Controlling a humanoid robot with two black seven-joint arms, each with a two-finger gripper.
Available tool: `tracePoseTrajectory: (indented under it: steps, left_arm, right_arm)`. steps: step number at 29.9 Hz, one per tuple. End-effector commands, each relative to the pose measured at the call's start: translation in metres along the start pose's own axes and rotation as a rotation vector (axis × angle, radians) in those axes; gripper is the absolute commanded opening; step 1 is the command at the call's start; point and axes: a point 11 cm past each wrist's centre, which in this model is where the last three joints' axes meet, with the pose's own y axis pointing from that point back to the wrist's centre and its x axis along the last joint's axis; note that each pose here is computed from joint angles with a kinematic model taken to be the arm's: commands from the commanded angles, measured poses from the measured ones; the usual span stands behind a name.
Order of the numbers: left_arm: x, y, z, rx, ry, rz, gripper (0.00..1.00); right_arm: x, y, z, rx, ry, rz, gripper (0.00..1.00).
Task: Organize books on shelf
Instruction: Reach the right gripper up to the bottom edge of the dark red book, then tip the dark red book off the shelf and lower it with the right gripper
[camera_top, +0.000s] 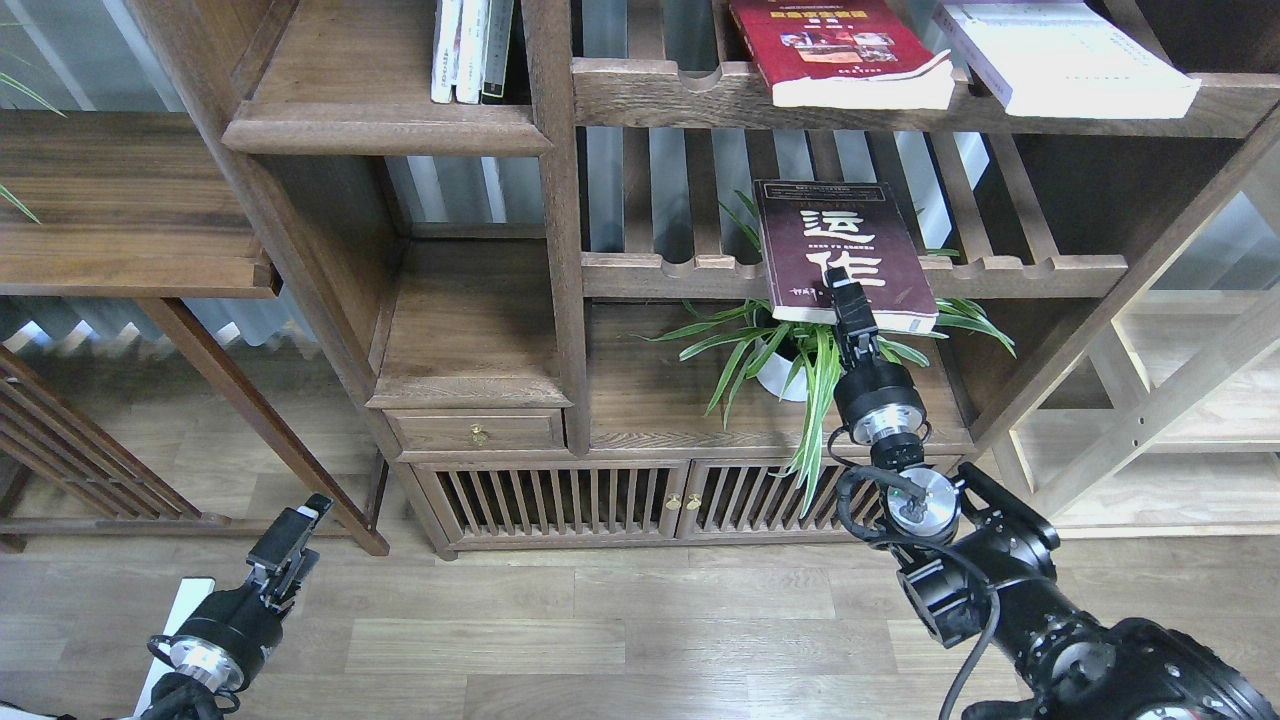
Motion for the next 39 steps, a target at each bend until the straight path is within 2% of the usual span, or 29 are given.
tracePoseTrajectory:
  steps: [1,5,8,11,17,26,32,39]
  left_arm:
    - [0.007,0.006,-0.003,0.002,0.006,0.018,1.0]
    - [0.012,0.011,0.0,-0.002,0.006,0.033,1.0]
    - [0.013,0.013,0.004,-0.01,0.004,0.036,1.0]
    - [0.014,0.013,0.005,-0.012,0.005,0.038,1.0]
    - [0.014,0.013,0.005,-0.012,0.005,0.038,1.0]
    - [0.015,0.014,0.007,-0.016,0.006,0.042,1.0]
    - [0.015,0.015,0.007,-0.015,0.004,0.044,1.0]
    - [0.015,0.015,0.007,-0.013,0.003,0.043,1.0]
  right_arm:
    - [-0.002,-0.004,-0.003,0.004,0.009,0.003,0.98]
    - [-0.006,-0.007,-0.004,0.006,0.008,-0.006,0.88]
    - [-0.007,-0.008,-0.005,0.014,0.004,-0.007,0.75]
    - [-0.006,-0.007,-0.006,0.02,0.004,-0.005,0.57]
    - [-0.002,-0.004,-0.005,0.018,0.004,0.002,0.34]
    - [-0.009,0.001,-0.001,0.005,-0.019,-0.087,0.14]
    - [-0.001,0.008,0.009,-0.036,0.002,-0.075,0.04]
    - [0.012,0.024,0.018,-0.058,-0.013,-0.054,0.04]
